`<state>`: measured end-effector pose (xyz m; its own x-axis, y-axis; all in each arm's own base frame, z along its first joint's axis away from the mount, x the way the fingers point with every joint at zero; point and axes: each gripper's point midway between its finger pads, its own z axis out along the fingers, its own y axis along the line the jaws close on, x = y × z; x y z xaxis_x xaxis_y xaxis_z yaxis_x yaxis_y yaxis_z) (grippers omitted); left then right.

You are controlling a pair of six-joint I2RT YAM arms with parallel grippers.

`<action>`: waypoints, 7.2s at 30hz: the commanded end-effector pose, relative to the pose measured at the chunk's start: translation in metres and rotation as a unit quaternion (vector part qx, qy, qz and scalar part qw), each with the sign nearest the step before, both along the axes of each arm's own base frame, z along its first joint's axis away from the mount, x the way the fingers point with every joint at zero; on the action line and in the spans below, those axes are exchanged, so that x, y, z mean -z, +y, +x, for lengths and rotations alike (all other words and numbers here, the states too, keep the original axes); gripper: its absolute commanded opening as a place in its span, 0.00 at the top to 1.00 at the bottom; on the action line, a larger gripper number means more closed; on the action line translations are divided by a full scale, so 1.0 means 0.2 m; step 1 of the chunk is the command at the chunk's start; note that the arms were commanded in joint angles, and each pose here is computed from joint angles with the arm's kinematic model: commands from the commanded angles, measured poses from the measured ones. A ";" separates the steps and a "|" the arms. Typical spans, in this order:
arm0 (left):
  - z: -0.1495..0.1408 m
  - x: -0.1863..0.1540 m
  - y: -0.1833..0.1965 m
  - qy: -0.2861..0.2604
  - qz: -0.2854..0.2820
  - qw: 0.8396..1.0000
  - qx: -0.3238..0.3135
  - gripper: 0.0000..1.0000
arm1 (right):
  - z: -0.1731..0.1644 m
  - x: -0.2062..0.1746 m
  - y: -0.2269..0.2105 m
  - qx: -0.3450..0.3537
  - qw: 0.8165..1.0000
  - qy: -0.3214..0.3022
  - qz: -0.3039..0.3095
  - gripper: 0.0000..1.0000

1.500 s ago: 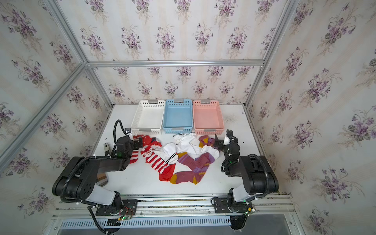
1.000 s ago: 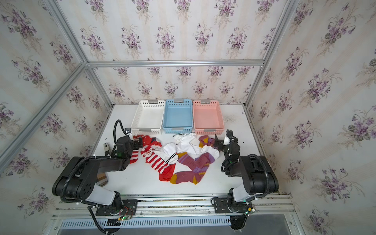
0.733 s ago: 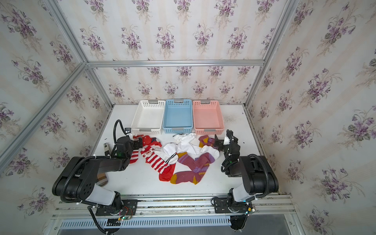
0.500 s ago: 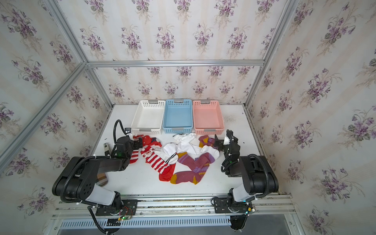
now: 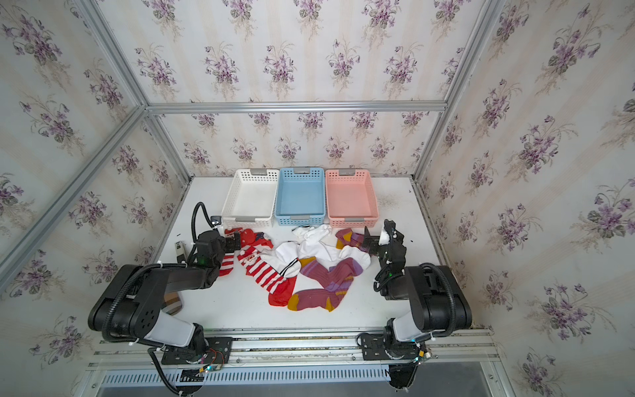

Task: Sort the socks into the basket by color
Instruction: Pick up the sock at the center of the board, then place the sock in the bin, then pick up the sock at the center of the board.

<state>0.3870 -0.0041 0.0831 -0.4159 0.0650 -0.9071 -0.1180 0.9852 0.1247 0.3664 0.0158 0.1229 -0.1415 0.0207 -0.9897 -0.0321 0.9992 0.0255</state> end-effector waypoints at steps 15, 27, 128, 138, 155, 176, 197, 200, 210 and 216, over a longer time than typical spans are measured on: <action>0.03 -0.78 -0.11 -0.020 -0.087 0.995 -0.032 0.00 | 0.00 -0.69 -0.11 0.101 0.992 -0.031 0.064 0.00; 0.00 -0.79 -0.38 0.111 -0.075 0.991 -0.005 0.00 | 0.05 -0.58 0.59 -0.037 0.990 0.112 0.073 0.06; -0.23 -0.84 -0.60 0.075 -0.087 0.986 0.117 0.00 | 0.18 -0.60 1.58 -0.214 0.948 0.206 0.113 1.00; -0.29 -0.84 -0.58 0.076 -0.101 0.986 0.113 0.00 | 0.29 -0.60 1.88 -0.295 0.924 0.203 0.135 1.00; -0.30 -0.84 -0.56 0.074 -0.107 0.986 0.106 0.00 | 0.42 -0.36 2.33 -0.400 0.866 0.238 0.185 1.00; -0.32 -0.85 -0.55 0.072 -0.106 0.986 0.105 0.00 | 0.50 -0.28 2.38 -0.383 0.872 0.248 0.175 0.75; -0.29 -0.70 -0.73 0.100 -0.159 0.971 0.150 0.00 | 0.25 -0.41 1.78 -0.254 0.931 0.233 0.121 0.69; -0.28 -0.65 -0.81 0.112 -0.160 0.966 0.167 0.00 | 0.22 -0.41 1.66 -0.221 0.938 0.236 0.125 0.70; -0.30 -0.48 -1.24 0.167 -0.162 0.939 0.252 0.01 | 0.20 -0.43 1.11 -0.112 0.953 0.226 0.168 0.68; -0.33 -0.33 -1.55 0.207 -0.160 0.915 0.306 0.01 | 0.21 -0.41 0.75 -0.052 0.954 0.225 0.190 0.68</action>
<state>0.3192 -0.2870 0.1435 -0.7161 0.1757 -0.6755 0.4229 0.8791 -0.2197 0.4111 0.1769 0.2028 -0.5755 0.2925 -0.7637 -0.0520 0.9189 0.3911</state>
